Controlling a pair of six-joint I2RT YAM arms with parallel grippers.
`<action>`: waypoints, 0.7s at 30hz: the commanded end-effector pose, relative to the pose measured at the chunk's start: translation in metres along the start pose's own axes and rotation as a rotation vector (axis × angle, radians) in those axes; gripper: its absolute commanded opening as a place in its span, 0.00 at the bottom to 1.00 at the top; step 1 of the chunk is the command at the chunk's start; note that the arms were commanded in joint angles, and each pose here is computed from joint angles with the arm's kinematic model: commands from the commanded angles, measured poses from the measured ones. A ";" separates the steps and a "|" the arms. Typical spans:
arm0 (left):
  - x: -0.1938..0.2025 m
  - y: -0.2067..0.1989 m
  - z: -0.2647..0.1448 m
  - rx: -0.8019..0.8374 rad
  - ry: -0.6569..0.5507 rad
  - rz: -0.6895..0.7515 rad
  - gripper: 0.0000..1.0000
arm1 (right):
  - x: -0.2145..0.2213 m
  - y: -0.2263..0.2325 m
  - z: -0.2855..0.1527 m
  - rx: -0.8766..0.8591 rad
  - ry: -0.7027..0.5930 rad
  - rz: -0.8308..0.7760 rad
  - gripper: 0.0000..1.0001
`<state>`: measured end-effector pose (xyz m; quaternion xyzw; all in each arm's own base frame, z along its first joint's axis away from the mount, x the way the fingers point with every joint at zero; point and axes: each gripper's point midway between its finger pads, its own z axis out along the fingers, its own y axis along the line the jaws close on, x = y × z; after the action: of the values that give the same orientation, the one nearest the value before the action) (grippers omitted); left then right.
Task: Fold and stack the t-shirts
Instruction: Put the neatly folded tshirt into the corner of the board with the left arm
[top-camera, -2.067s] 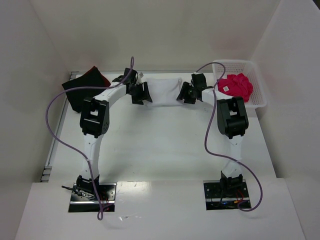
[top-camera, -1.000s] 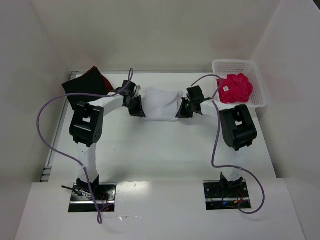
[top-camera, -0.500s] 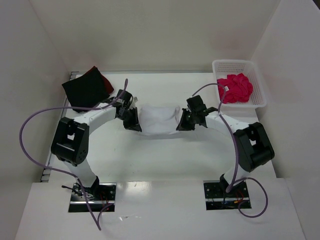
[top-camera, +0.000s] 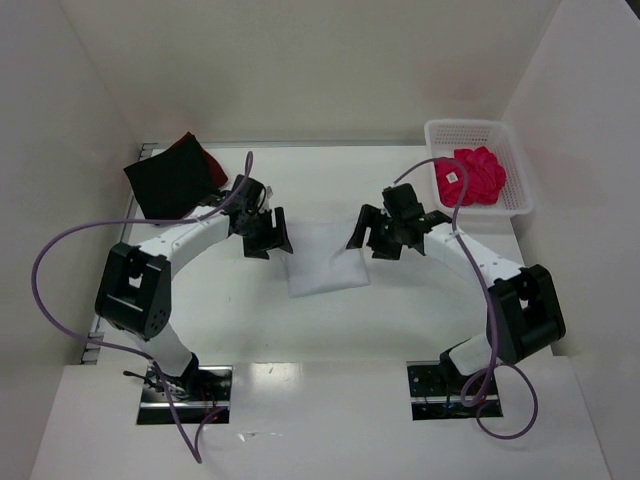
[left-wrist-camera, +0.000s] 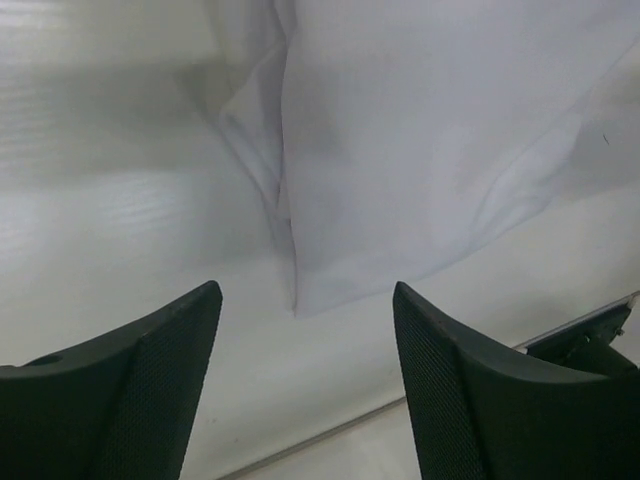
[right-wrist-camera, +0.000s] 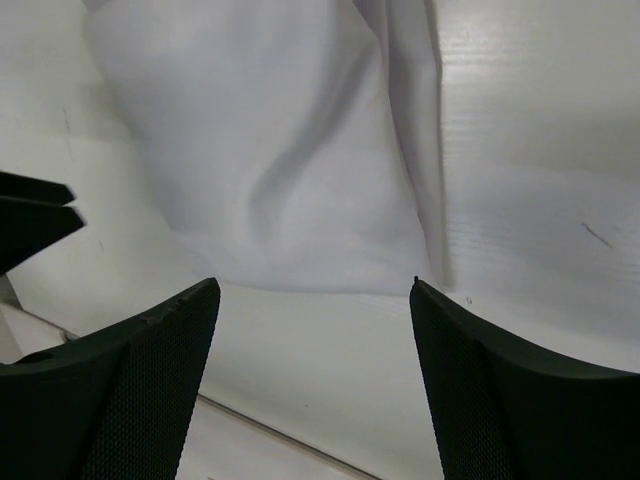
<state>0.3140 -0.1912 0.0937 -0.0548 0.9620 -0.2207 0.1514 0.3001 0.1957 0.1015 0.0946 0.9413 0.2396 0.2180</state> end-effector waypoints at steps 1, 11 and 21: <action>-0.023 -0.012 0.021 0.062 -0.053 -0.018 0.77 | -0.041 0.016 -0.022 -0.032 -0.116 -0.032 0.83; -0.038 0.001 0.061 0.067 -0.181 -0.159 0.77 | -0.071 0.014 -0.040 -0.045 -0.179 -0.018 0.93; -0.009 -0.003 0.097 0.106 -0.105 -0.185 0.77 | -0.077 0.006 -0.055 -0.039 -0.205 0.017 1.00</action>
<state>0.3619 -0.2255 0.0359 -0.1410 0.9271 -0.2828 0.2013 0.3416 0.1615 0.1509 0.1226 0.9191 0.2410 0.2864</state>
